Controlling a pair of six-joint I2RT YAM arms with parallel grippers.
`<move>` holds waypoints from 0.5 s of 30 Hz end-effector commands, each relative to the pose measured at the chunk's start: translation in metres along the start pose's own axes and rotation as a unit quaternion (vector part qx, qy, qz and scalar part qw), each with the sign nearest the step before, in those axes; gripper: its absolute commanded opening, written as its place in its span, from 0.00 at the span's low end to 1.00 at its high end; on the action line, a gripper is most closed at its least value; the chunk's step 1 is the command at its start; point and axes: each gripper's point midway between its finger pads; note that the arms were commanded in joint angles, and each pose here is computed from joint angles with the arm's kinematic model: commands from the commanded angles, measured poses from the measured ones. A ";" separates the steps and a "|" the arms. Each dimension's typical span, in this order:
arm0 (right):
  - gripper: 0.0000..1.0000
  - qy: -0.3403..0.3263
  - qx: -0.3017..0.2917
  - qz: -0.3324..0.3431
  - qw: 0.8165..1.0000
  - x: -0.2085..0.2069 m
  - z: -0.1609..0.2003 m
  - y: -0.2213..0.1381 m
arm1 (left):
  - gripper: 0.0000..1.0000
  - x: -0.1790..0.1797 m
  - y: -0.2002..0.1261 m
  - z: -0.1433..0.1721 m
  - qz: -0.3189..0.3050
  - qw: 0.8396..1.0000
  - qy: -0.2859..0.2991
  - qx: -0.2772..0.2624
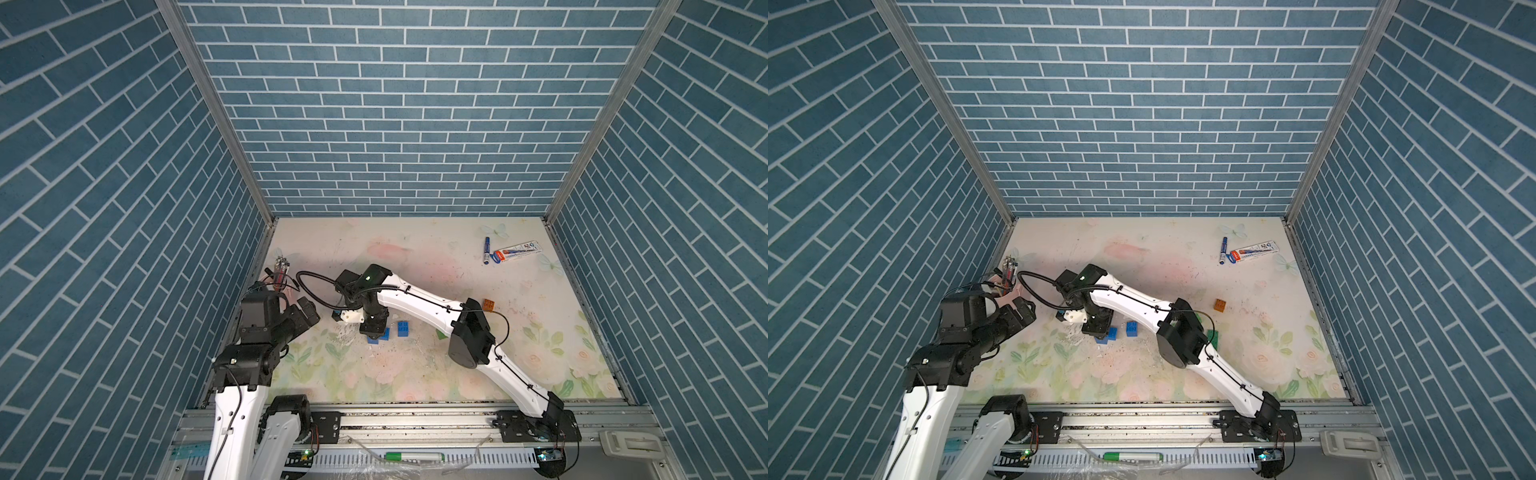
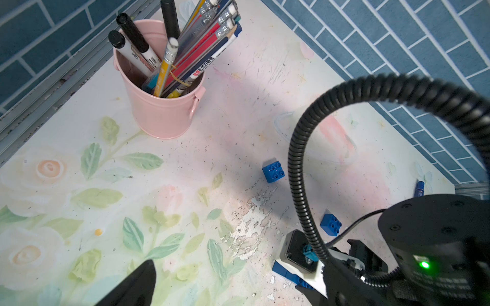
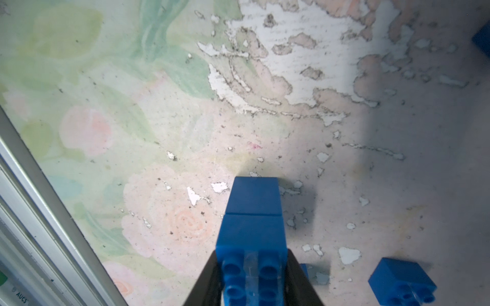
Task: Assemble the letter h with lego
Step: Pick up the lego brick from the center of the board.
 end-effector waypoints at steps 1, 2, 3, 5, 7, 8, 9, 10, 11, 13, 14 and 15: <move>0.00 -0.007 0.089 -0.089 0.992 0.030 0.028 0.059 | 0.99 0.001 0.004 0.001 0.001 1.000 -0.003 0.002; 0.00 -0.005 0.093 -0.096 0.991 0.032 0.030 0.060 | 0.99 0.001 0.004 0.001 0.001 1.000 -0.003 0.002; 0.00 -0.002 0.095 -0.100 0.990 0.031 0.032 0.062 | 0.99 0.001 0.004 0.001 0.001 1.000 -0.003 0.002; 0.00 0.001 0.102 -0.109 0.989 0.033 0.035 0.067 | 0.99 0.000 0.004 0.001 0.002 1.000 -0.003 0.003; 0.00 0.004 0.116 -0.105 0.988 0.032 0.040 0.074 | 0.99 0.000 0.004 0.001 0.002 1.000 -0.003 0.004; 0.00 0.006 0.123 -0.104 0.987 0.031 0.043 0.076 | 0.99 0.000 0.003 0.001 0.003 1.000 -0.003 0.002; 0.00 0.006 0.128 -0.100 0.987 0.030 0.045 0.078 | 0.99 0.000 0.004 0.002 0.002 1.000 -0.003 0.002; 0.00 0.007 0.131 -0.097 0.987 0.030 0.046 0.077 | 0.99 0.000 0.003 0.002 0.003 1.000 -0.003 0.002; 0.00 0.005 0.129 -0.094 0.987 0.029 0.045 0.074 | 0.99 0.000 0.003 0.001 0.003 1.000 -0.003 0.000; 0.00 0.003 0.110 -0.086 0.990 0.028 0.038 0.062 | 0.99 0.001 0.003 0.001 0.003 1.000 -0.003 -0.001; 0.00 -0.001 0.091 -0.084 0.992 0.028 0.032 0.050 | 0.99 0.001 0.003 0.001 0.002 1.000 -0.003 -0.001; 0.00 -0.005 0.072 -0.074 0.995 0.027 0.026 0.037 | 0.99 0.000 0.003 0.001 0.003 1.000 -0.003 0.000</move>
Point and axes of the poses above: each gripper's point midway between its finger pads, its own y axis out along the fingers, its own x axis along the line the jaws close on, z = x × y, and after that the axes turned 2 degrees about -y, right-handed
